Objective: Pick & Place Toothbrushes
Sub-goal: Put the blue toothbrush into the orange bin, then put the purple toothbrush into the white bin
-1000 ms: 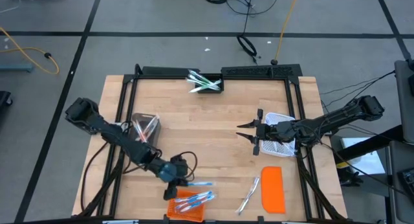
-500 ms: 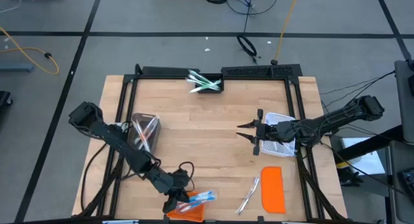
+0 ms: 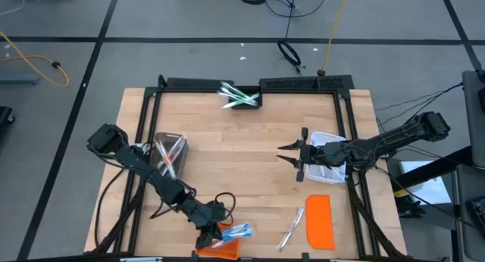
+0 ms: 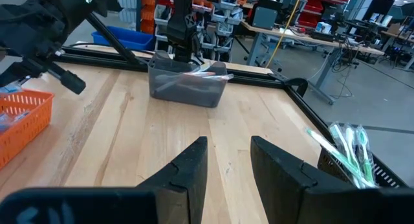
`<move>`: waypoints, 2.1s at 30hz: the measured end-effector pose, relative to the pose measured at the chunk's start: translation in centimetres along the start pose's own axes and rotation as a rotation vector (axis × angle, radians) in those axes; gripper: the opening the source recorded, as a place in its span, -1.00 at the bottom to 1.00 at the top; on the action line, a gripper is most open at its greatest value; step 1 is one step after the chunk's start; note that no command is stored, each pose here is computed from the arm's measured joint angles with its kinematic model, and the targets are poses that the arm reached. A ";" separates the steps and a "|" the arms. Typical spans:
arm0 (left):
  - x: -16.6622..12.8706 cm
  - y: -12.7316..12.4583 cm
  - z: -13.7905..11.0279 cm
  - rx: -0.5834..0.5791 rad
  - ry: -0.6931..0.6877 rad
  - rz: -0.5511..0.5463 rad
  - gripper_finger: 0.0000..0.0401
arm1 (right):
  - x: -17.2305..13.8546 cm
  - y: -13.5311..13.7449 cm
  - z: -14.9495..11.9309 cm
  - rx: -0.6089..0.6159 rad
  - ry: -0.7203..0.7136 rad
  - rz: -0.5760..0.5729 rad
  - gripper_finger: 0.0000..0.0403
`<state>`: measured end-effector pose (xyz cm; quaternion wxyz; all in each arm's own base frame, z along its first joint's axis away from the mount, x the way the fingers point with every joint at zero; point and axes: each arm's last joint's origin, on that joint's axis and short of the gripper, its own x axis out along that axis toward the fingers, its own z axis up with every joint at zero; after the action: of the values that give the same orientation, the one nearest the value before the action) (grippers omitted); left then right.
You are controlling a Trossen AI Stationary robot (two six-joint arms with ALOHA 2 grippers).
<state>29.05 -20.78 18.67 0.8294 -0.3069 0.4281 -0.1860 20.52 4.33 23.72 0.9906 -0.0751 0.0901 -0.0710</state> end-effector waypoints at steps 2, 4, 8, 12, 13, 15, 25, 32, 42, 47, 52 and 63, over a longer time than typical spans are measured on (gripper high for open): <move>0.0 0.0 0.0 0.000 -0.017 0.016 -0.85 | 0.0 0.0 0.0 0.000 0.000 0.000 -0.45; 0.0 0.2 0.1 -0.001 -0.033 0.040 -0.85 | 0.0 0.0 0.0 0.000 0.000 0.000 -0.45; 0.0 0.2 0.1 0.002 -0.043 0.047 -0.83 | 0.0 0.0 0.0 0.000 0.000 0.000 -0.45; 0.0 0.2 0.1 0.002 -0.045 0.048 -0.68 | 0.0 0.0 0.0 0.000 0.000 0.000 -0.45; 0.0 0.2 0.2 0.001 -0.046 0.049 -0.63 | 0.0 0.0 0.0 0.000 0.000 0.000 -0.45; 0.0 0.2 0.1 -0.005 -0.046 0.050 -0.52 | 0.0 0.0 0.0 0.000 0.000 0.000 -0.45; -0.1 0.4 0.4 0.057 -0.049 0.054 -0.17 | 0.0 0.0 -0.2 -0.007 0.019 0.008 -0.45; -0.4 1.5 1.6 0.138 -0.037 0.042 -0.17 | -0.3 1.0 -1.5 0.031 0.146 0.312 -0.45; -1.1 3.6 3.8 0.175 -0.060 0.055 -0.18 | -1.6 4.4 -3.8 0.026 0.373 0.604 -0.45; -1.4 4.4 4.7 0.186 -0.082 0.076 -0.17 | -2.3 6.4 -4.4 0.029 0.429 0.681 -0.45; -1.8 5.2 5.4 0.181 -0.100 0.091 -0.17 | -2.7 8.2 -5.3 0.031 0.488 0.729 -0.45; -2.2 5.7 6.8 0.246 -0.172 0.084 -0.17 | -2.6 11.5 -7.5 -0.021 0.538 0.808 -0.45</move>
<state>33.63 -12.88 19.20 0.9013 -0.1994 0.3421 -0.1755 18.05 14.98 14.95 0.8797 -0.0231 0.3655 0.3033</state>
